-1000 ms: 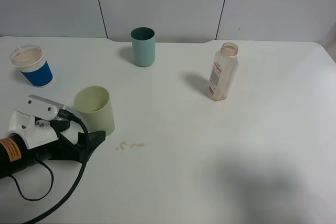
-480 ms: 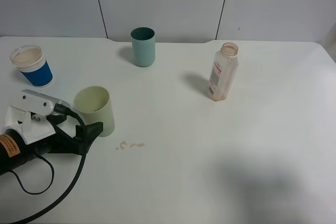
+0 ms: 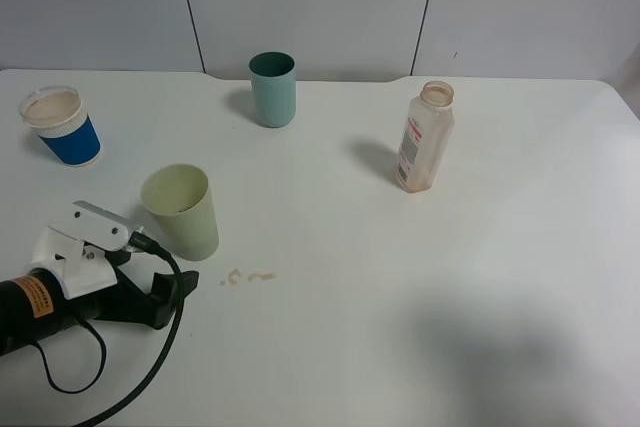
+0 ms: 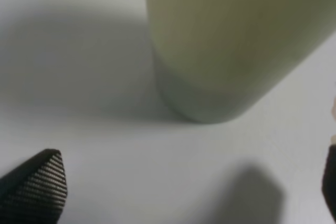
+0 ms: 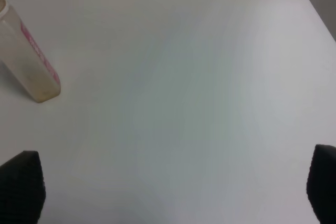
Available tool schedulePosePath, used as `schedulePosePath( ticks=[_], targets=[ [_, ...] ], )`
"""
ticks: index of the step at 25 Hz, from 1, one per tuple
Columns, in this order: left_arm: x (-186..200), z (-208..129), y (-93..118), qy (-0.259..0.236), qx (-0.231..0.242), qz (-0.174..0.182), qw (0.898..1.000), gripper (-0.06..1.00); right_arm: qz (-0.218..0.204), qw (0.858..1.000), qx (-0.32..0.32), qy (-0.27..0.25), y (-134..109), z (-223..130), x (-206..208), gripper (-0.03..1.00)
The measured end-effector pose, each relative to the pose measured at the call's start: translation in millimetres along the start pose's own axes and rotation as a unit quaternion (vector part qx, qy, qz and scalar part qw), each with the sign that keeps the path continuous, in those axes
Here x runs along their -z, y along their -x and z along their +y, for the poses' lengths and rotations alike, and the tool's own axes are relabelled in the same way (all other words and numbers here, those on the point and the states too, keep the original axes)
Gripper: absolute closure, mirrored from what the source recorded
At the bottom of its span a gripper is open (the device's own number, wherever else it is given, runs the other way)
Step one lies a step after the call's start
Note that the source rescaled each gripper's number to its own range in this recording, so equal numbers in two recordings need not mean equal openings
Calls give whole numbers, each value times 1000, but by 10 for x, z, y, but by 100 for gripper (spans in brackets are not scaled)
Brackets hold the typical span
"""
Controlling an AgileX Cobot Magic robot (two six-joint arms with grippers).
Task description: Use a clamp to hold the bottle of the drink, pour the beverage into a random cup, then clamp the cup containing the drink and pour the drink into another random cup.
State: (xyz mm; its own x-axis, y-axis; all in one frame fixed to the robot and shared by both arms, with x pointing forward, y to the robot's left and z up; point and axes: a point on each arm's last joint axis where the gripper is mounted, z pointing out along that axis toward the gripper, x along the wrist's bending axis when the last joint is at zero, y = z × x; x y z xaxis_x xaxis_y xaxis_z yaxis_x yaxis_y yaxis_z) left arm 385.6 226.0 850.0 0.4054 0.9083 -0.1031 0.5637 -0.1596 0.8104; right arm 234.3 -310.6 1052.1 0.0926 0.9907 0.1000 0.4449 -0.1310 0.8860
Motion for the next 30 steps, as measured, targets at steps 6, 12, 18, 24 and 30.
schedulePosePath(
  ticks=[6,12,18,24,30],
  targets=[
    [-77,65,6,16,-1,-2,1000,0,0,1000,0,0,0,0,0,-3],
    [-147,131,11,32,-2,-4,999,0,0,1000,0,0,0,0,0,-3],
    [-246,183,17,42,-3,-7,999,0,0,1000,0,0,0,0,0,-3],
    [-393,178,34,37,-8,-17,999,0,0,1000,0,0,0,0,0,-3],
    [-512,267,51,56,-11,-25,998,3,0,1000,0,0,0,0,0,-3]
  ],
)
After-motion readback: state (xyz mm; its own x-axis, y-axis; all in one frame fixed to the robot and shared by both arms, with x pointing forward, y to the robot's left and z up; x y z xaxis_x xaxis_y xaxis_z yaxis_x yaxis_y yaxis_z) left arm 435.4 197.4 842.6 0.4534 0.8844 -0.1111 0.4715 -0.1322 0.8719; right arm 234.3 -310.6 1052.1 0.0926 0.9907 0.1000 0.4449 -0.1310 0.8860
